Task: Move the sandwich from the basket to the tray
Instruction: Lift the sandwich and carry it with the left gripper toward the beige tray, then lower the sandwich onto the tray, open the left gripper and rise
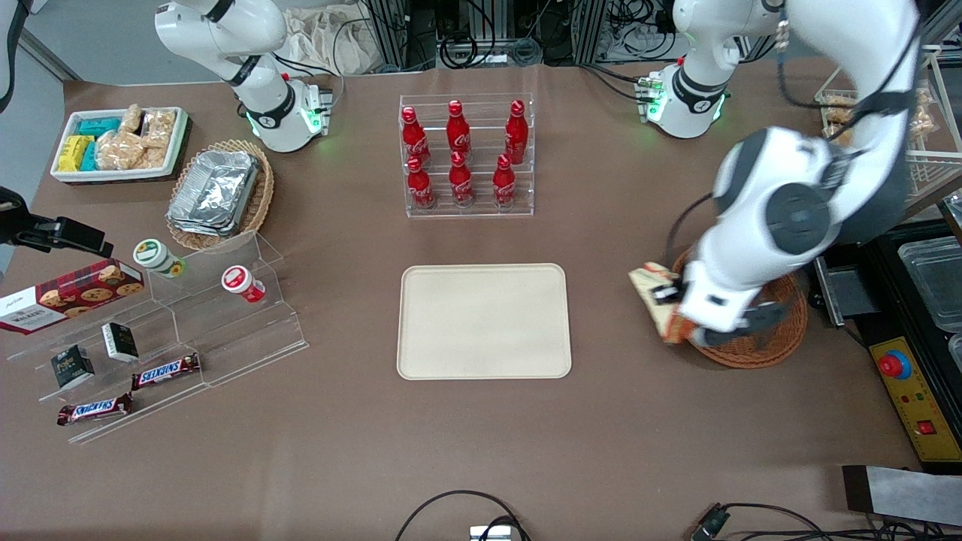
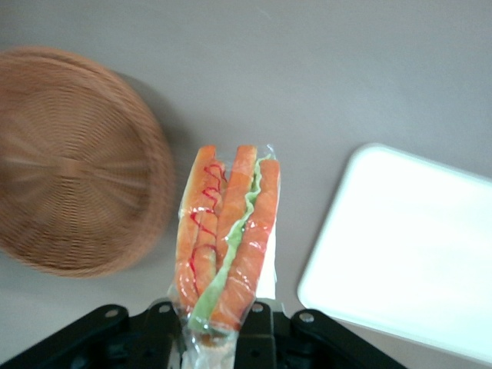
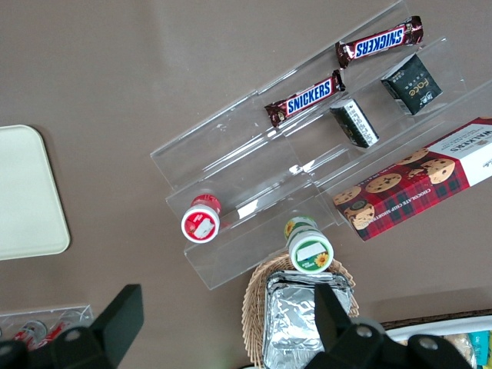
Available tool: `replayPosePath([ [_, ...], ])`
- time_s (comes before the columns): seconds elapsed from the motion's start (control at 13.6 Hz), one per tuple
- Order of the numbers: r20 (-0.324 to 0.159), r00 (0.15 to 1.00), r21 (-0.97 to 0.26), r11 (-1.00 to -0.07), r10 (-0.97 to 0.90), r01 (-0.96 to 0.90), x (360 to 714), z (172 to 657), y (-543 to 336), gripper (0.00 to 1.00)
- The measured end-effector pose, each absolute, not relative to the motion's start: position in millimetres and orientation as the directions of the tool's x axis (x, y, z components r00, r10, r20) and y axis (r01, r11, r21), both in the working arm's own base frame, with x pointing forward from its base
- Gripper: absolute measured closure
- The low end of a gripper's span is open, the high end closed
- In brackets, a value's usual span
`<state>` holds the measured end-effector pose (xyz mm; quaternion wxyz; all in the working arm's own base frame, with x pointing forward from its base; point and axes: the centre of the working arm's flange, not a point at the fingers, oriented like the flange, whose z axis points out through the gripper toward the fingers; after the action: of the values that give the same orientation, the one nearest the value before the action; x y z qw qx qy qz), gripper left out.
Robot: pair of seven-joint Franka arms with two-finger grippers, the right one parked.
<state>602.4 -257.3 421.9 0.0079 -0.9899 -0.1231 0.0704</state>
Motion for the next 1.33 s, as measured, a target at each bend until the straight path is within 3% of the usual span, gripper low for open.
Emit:
replayPosePath([
  [0.22, -0.185, 0.971, -0.003, -0.988, 0.153, 0.155, 603.7, 361.7, -331.3, 0.8],
  [0.44, -0.158, 0.981, 0.068, -0.99, 0.115, 0.127, 612.5, 302.5, -364.1, 0.8],
  [0.66, -0.165, 0.984, 0.084, -0.993, 0.07, 0.085, 600.1, 251.4, -394.6, 0.8],
  [0.96, -0.182, 0.981, 0.075, -0.994, 0.06, 0.075, 595.1, 232.5, -401.0, 0.8],
  [1.18, -0.181, 0.982, 0.072, -0.995, 0.061, 0.075, 596.6, 234.5, -399.6, 0.69],
  [1.33, -0.183, 0.981, 0.054, -0.996, 0.062, 0.073, 598.8, 246.5, -395.0, 0.5],
])
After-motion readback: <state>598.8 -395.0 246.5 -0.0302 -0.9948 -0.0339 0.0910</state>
